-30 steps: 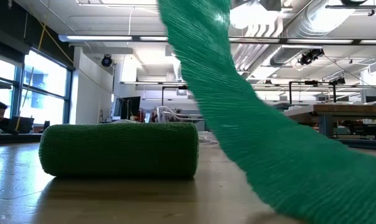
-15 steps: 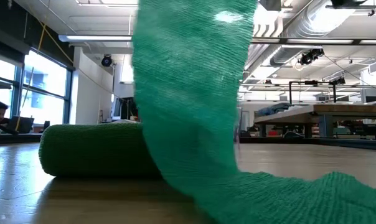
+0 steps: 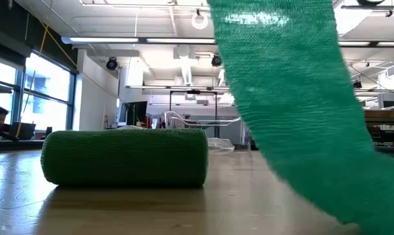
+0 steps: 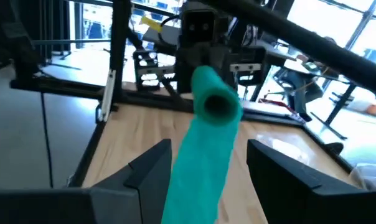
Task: Roll bandage
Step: Roll the blue bandage
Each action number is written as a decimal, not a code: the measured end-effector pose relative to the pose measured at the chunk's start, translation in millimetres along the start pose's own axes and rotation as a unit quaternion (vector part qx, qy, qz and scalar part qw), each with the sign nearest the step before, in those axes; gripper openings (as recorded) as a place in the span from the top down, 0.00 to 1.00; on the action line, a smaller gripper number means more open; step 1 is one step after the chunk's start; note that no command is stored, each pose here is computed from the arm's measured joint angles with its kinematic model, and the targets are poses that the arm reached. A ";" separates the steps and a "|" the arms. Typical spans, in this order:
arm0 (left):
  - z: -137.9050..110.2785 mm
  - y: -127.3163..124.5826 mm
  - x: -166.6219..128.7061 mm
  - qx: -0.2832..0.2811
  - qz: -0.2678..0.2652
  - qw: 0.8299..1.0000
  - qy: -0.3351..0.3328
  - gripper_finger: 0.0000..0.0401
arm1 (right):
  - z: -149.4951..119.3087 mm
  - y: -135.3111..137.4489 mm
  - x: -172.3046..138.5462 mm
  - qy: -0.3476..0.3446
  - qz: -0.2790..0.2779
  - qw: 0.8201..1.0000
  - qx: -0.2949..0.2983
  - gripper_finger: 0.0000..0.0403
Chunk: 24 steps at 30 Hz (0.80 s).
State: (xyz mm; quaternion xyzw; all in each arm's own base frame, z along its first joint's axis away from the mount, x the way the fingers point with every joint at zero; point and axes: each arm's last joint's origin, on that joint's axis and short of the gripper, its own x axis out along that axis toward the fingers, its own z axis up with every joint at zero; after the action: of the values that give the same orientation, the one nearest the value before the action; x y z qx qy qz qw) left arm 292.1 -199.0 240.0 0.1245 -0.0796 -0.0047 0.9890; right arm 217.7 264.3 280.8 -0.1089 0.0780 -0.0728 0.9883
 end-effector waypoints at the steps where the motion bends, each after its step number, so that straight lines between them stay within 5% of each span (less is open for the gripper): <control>1: 3.2 -1.9 0.0 0.010 0.002 1.000 -0.002 1.00 | 4.0 0.9 2.1 -0.002 0.003 1.000 0.002 0.50; 10: 12.3 -10.2 -4.0 0.038 0.038 0.998 0.013 1.00 | 14.0 10.0 23.4 -0.001 0.013 0.999 -0.042 0.50; 24: 10.6 -11.4 -4.9 0.028 0.044 0.998 0.024 1.00 | 17.4 3.8 36.5 -0.003 0.035 0.999 -0.014 0.51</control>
State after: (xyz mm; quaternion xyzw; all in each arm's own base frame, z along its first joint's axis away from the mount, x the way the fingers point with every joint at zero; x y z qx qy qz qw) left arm 285.7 -212.5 246.6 0.1489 -0.0614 0.0440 0.9860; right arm 256.8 265.7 291.7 -0.1205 0.0795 -0.0363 0.9889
